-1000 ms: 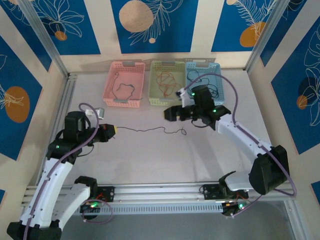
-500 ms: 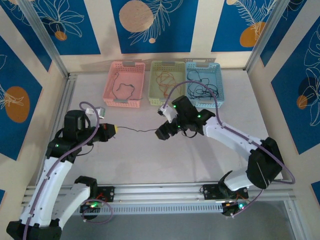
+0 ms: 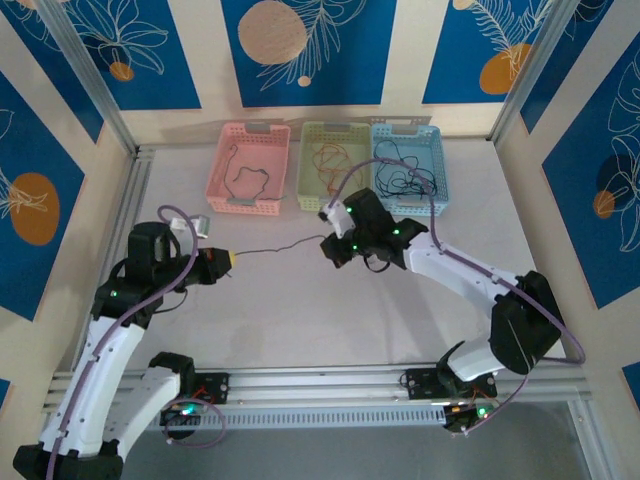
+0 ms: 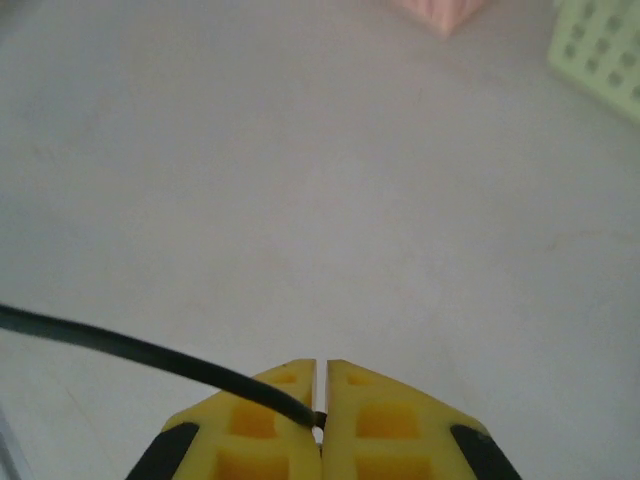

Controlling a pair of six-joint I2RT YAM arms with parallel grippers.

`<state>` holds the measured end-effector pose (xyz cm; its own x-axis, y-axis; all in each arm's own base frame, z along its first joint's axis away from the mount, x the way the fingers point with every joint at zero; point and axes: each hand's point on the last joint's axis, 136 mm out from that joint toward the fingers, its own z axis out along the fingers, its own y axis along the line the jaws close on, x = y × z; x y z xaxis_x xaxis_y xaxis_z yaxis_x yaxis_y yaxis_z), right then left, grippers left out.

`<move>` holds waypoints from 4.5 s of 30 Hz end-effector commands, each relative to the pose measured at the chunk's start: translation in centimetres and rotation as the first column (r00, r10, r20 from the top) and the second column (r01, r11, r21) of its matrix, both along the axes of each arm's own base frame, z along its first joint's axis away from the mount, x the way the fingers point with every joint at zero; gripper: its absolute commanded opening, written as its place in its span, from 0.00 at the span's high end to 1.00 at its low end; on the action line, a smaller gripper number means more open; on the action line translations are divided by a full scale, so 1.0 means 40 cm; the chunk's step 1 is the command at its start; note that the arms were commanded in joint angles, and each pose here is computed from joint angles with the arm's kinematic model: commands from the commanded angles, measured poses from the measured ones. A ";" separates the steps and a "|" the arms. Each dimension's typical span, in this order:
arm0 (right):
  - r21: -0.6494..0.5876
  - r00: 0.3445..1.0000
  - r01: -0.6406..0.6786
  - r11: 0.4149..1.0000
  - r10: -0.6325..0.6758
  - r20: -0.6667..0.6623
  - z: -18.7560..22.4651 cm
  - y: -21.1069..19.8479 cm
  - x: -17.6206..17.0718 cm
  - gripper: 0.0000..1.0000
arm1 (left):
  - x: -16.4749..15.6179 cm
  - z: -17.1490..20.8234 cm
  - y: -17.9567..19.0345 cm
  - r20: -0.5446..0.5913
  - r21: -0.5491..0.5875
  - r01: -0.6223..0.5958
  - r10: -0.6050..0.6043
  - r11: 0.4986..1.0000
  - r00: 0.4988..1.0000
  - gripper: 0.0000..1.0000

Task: Untangle the cables

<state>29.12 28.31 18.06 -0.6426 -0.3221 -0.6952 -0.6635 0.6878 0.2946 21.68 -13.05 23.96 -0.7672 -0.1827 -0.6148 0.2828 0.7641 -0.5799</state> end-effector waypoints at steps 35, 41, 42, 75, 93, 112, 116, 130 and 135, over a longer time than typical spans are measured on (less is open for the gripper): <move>0.702 0.794 0.582 0.410 -0.472 -0.382 0.443 -0.250 0.282 1.00 | 0.047 -0.039 -0.013 -0.024 0.076 -0.067 0.069 0.995 0.997 0.25; 0.576 0.554 0.753 0.317 -0.778 -0.297 0.381 -0.502 0.373 1.00 | 0.013 -0.028 0.012 -0.004 0.124 -0.066 0.067 0.990 0.998 0.23; 0.570 0.526 0.766 0.299 -0.800 -0.288 0.374 -0.534 0.392 1.00 | 0.010 -0.030 0.014 -0.004 0.127 -0.066 0.067 0.990 0.998 0.23; 0.279 0.255 0.949 0.148 -0.882 -0.397 0.083 -0.757 0.824 0.97 | 0.005 -0.075 0.010 -0.051 0.140 -0.048 0.056 0.989 0.997 0.22; 0.194 0.303 0.949 0.249 -0.888 -0.346 0.100 -0.737 0.690 0.28 | 0.062 -0.084 0.026 -0.006 0.142 -0.142 0.144 0.980 0.990 0.07; 0.153 0.471 0.832 0.533 -0.825 0.312 -0.050 -0.722 0.085 0.30 | 0.255 -0.174 0.300 0.652 0.464 -0.684 0.305 0.563 0.694 0.00; 0.160 0.443 0.851 0.500 -0.848 0.292 -0.118 -0.757 0.105 0.30 | 0.289 -0.236 0.277 0.638 0.486 -0.637 0.255 0.598 0.726 0.00; 0.176 0.518 0.755 0.632 -0.739 0.431 -0.206 -0.698 0.267 0.31 | 0.435 -0.364 0.236 0.594 0.464 -0.471 0.130 0.750 0.794 0.00; 0.134 0.546 0.762 0.633 -0.741 0.391 -0.220 -0.700 0.259 0.27 | 0.446 -0.372 0.263 0.553 0.453 -0.474 0.179 0.755 0.814 0.00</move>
